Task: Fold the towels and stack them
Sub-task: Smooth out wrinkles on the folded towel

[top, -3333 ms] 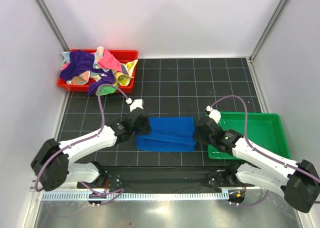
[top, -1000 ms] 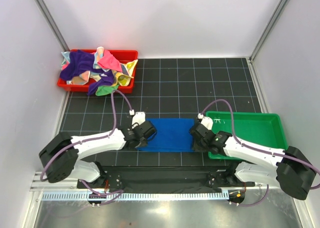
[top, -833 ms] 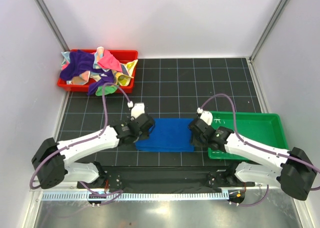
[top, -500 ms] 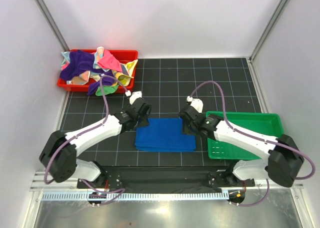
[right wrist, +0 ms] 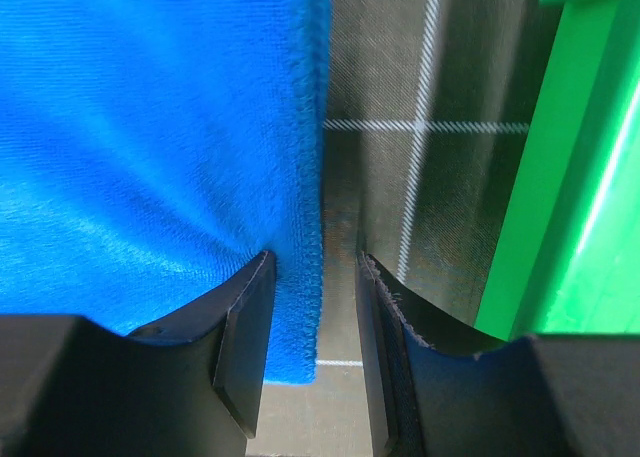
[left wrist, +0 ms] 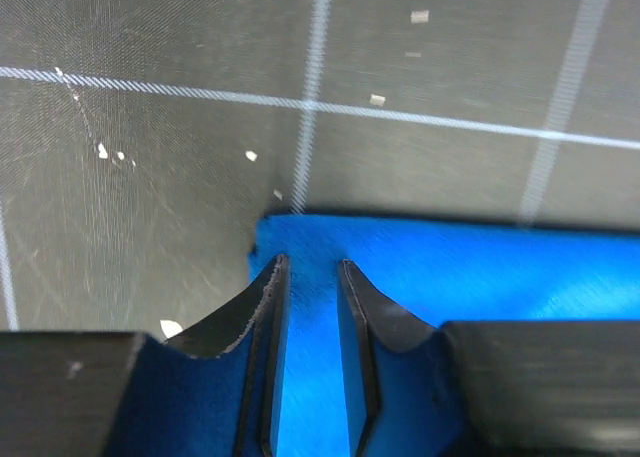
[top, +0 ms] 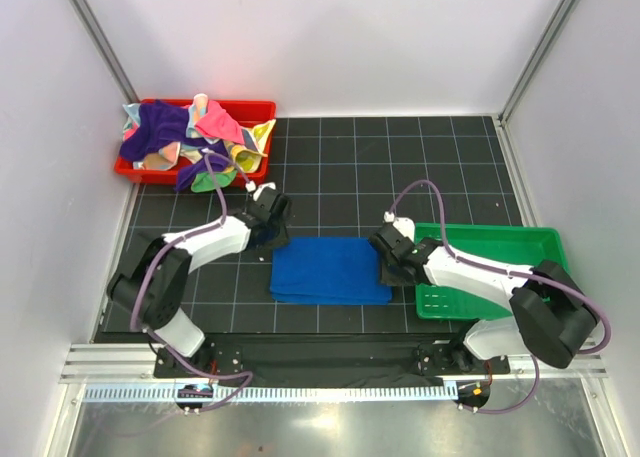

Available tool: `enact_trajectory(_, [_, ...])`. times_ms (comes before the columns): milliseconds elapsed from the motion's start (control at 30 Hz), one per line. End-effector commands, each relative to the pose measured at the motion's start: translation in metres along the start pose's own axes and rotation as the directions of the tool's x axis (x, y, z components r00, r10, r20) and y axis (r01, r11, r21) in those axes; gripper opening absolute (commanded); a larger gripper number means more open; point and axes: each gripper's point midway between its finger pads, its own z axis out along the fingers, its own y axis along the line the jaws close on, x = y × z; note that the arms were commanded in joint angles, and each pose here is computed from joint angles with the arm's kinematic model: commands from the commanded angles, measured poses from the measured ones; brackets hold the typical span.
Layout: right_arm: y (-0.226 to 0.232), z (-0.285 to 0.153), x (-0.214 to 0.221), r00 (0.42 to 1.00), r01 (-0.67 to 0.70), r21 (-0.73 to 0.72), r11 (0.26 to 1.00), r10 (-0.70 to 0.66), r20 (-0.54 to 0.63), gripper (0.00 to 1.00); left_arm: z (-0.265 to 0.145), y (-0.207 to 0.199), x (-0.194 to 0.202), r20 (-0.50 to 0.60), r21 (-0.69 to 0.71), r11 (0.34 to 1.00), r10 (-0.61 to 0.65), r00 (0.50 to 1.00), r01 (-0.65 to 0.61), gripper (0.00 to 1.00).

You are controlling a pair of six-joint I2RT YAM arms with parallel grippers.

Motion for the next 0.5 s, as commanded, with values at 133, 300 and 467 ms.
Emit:
enact_trajectory(133, [-0.011, 0.010, 0.012, 0.999, -0.031, 0.007, 0.999, 0.031, -0.009, 0.44, 0.035, 0.014, -0.002, -0.044, -0.039, 0.999, -0.028, 0.999, 0.027, 0.26])
enact_trajectory(300, [-0.013, 0.008, 0.010, 0.999, -0.033, 0.010, 0.999, 0.033, -0.003, 0.44, 0.031, 0.016, -0.012, -0.031, -0.043, 0.999, -0.027, 0.999, 0.026, 0.27])
enact_trajectory(467, [-0.003, -0.012, -0.016, 0.998, -0.038, -0.017, 0.999, 0.038, 0.053, 0.46, 0.004, 0.007, -0.032, 0.015, -0.005, 1.000, -0.013, 1.000, 0.013, 0.35])
